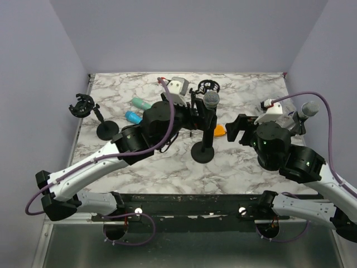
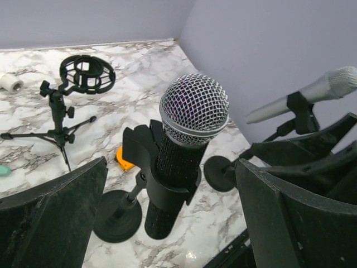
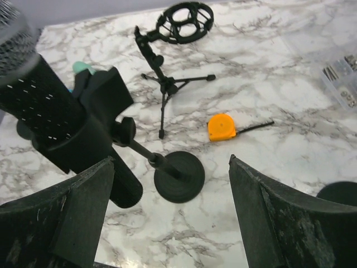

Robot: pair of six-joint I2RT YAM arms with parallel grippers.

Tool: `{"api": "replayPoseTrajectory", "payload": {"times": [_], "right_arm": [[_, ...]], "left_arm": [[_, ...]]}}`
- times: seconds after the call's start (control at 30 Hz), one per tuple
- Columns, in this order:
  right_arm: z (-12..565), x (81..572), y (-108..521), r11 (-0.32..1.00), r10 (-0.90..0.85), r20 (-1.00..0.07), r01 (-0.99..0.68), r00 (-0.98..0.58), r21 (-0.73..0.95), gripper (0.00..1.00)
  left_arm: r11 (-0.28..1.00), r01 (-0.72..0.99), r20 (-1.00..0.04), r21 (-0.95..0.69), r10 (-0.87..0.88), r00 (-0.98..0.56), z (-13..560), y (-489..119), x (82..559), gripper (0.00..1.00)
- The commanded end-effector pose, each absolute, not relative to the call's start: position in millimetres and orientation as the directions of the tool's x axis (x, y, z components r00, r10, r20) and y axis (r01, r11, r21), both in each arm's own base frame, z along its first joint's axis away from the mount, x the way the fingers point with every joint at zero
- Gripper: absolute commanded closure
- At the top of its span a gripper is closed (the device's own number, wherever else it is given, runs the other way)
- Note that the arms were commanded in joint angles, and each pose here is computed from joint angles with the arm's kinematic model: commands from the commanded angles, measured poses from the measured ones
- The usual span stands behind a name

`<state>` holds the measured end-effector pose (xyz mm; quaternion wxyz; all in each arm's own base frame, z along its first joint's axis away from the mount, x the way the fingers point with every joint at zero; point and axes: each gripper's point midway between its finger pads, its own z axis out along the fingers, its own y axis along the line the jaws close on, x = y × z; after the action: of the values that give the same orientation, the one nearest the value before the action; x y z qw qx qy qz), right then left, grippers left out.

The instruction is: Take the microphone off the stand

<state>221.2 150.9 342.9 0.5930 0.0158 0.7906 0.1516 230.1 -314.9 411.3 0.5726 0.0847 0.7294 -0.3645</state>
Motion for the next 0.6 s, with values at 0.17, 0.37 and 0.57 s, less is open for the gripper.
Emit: {"api": "replayPoseTrajectory", "payload": {"times": [0.17,0.37,0.57], "right_arm": [[285.3,222.2,138.6,0.981,0.169,-0.910,-0.027,-0.379,0.193,0.18],[240.4,253.4,135.2,0.978,0.182,-0.851,0.000,-0.493,0.209,0.19],[206.9,271.1,133.3,0.948,0.252,-0.772,-0.011,-0.583,0.318,0.22]], "left_arm": [[0.783,0.519,-0.937,-0.342,-0.244,-0.250,403.0,-346.6,244.0,0.07],[0.823,0.489,-0.954,-0.289,-0.205,-0.219,397.5,-351.3,256.0,0.11],[0.830,0.492,-0.960,-0.263,-0.175,-0.219,388.9,-362.6,261.6,0.24]]}}
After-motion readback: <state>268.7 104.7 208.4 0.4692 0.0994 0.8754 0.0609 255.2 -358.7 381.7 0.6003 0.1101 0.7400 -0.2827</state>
